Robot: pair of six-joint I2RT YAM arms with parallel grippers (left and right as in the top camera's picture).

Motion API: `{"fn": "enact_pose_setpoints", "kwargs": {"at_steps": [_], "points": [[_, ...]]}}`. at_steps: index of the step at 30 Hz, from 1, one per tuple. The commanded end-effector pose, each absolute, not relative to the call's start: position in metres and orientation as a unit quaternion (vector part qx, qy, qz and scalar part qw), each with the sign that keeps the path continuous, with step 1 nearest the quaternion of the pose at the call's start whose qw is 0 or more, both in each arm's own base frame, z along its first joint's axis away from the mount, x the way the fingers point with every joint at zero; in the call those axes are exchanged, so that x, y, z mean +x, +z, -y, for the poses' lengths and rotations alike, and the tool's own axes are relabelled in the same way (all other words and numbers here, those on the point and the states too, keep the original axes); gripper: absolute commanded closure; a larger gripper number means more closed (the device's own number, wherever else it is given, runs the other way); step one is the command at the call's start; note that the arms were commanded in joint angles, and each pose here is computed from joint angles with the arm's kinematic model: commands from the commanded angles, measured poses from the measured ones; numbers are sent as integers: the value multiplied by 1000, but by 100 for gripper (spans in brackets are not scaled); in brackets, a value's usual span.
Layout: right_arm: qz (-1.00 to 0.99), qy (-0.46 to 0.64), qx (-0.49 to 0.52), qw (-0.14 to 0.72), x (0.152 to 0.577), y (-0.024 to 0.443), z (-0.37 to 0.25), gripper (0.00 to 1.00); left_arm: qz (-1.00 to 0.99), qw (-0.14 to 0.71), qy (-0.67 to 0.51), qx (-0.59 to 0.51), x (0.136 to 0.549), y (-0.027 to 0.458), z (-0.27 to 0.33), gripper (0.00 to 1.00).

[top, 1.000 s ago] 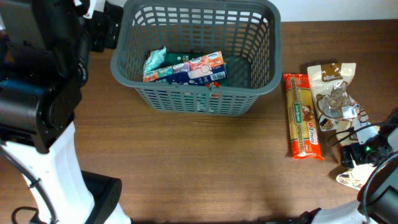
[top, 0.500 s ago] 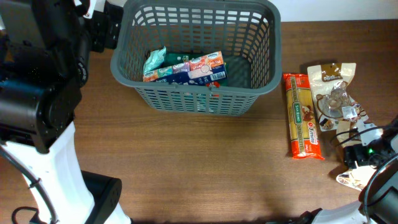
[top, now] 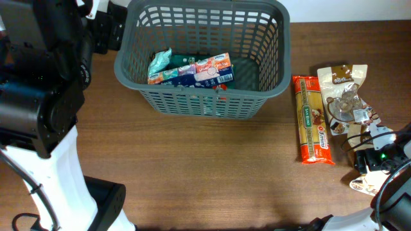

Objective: Pack container
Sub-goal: 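Close the right gripper on the Pantree snack bag and lift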

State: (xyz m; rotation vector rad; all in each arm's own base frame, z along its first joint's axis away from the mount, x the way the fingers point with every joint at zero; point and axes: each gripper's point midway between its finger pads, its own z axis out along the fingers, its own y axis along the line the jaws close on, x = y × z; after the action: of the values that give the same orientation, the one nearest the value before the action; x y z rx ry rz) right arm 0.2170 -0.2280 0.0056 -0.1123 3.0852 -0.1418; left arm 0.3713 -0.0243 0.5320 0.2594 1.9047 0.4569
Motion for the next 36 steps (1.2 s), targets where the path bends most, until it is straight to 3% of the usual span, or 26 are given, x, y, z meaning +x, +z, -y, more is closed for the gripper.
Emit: {"fn": "enact_pose_setpoints", "kwargs": {"at_steps": [1, 6, 8, 17, 19, 27, 36], "points": [[-998, -24, -41, 33, 214, -4, 216, 3, -806, 547, 200, 103, 373, 530, 21, 1], [-998, -26, -42, 33, 211, -10, 214, 2, -807, 546, 200, 104, 373, 530, 21, 1], [-998, -27, -42, 34, 211, -12, 214, 7, -807, 546, 200, 104, 373, 530, 21, 1], [-998, -29, -44, 39, 213, -12, 214, 72, -807, 546, 200, 104, 373, 530, 21, 1], [-998, -27, -44, 42, 214, -12, 214, 96, -807, 546, 200, 104, 373, 530, 21, 1], [-994, -22, -55, 93, 240, 2, 213, 96, -807, 546, 200, 104, 373, 530, 21, 1], [-946, -103, -127, 280, 353, 146, 211, 96, -807, 546, 199, 104, 373, 530, 21, 1]]}}
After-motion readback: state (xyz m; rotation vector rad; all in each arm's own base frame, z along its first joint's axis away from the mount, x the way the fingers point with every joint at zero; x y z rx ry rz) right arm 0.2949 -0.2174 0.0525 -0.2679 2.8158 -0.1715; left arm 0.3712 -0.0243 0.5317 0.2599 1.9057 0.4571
